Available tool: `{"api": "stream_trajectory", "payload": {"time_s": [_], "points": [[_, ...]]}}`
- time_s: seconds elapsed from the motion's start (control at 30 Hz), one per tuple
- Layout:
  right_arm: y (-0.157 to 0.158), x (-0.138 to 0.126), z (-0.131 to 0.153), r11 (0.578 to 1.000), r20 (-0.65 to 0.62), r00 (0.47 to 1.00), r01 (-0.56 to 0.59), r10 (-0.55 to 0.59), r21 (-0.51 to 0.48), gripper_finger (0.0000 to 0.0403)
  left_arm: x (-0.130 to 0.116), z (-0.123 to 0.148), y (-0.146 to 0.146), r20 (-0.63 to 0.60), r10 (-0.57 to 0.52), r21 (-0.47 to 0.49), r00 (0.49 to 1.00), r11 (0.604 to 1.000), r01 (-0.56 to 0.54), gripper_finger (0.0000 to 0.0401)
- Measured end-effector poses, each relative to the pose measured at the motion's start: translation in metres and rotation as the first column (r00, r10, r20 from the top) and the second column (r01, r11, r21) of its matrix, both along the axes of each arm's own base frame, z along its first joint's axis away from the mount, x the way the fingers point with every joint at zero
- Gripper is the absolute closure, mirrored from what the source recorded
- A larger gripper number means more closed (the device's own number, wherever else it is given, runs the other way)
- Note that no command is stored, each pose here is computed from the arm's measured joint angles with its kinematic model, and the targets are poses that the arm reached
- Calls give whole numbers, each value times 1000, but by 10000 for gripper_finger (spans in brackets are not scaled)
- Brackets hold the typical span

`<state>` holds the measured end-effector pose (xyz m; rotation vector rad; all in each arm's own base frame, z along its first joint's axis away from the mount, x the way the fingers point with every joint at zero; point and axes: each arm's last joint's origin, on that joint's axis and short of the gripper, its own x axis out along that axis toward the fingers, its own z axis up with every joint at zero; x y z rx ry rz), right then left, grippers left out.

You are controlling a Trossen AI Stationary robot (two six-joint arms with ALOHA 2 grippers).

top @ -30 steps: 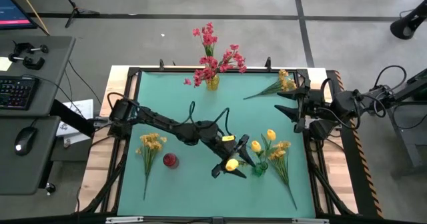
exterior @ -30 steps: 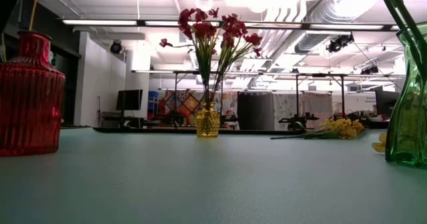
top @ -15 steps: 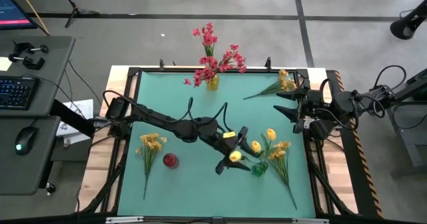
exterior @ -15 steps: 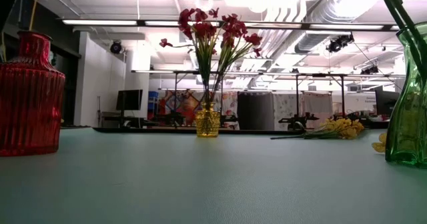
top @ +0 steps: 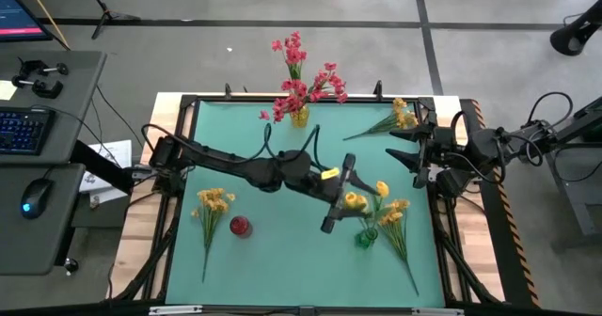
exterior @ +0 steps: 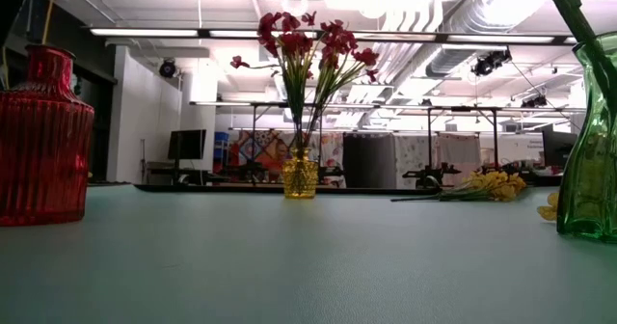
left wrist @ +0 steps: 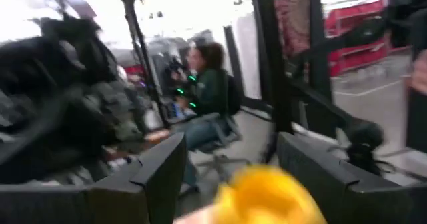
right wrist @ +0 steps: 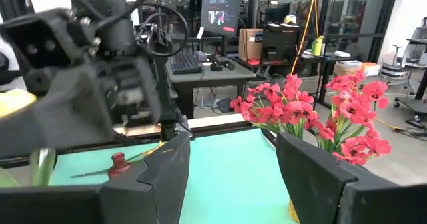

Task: Sort flowers into vase by color
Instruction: Put the yellow tulip into the green vase

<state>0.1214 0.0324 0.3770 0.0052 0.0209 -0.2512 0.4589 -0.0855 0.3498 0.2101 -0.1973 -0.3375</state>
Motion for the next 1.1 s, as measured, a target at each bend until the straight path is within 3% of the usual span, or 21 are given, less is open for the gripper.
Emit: {"api": "stream_trajectory", "payload": {"time_s": [0.17, 0.37, 0.53, 0.73, 0.9, 1.1], "points": [[0, 0, 0, 1000, 0, 1000, 1, -1, 0, 192, 1, 10, 3, 148, 23, 10, 989, 1000, -25, 178], [-1, 0, 0, 1000, 1, 1000, 9, -9, 2, 192, 8, 3, 5, 368, 40, 7, 929, 999, -46, 178], [-1, 0, 0, 1000, 1, 1000, 9, -9, 3, 192, 7, 5, 6, 379, -1, 31, 926, 999, -11, 178], [-1, 0, 0, 1000, 1, 1000, 9, -9, 3, 192, -24, 53, 8, 427, -44, 111, 903, 994, -4, 178], [-1, 0, -1, 1000, -7, 1000, 9, -9, 3, 192, -65, 95, 16, 297, -1, 168, 955, 984, -52, 178], [-1, 1, -4, 1000, -43, 999, 10, -11, -12, 192, -128, 116, 28, -49, 59, 218, 997, 975, -47, 178]]}}
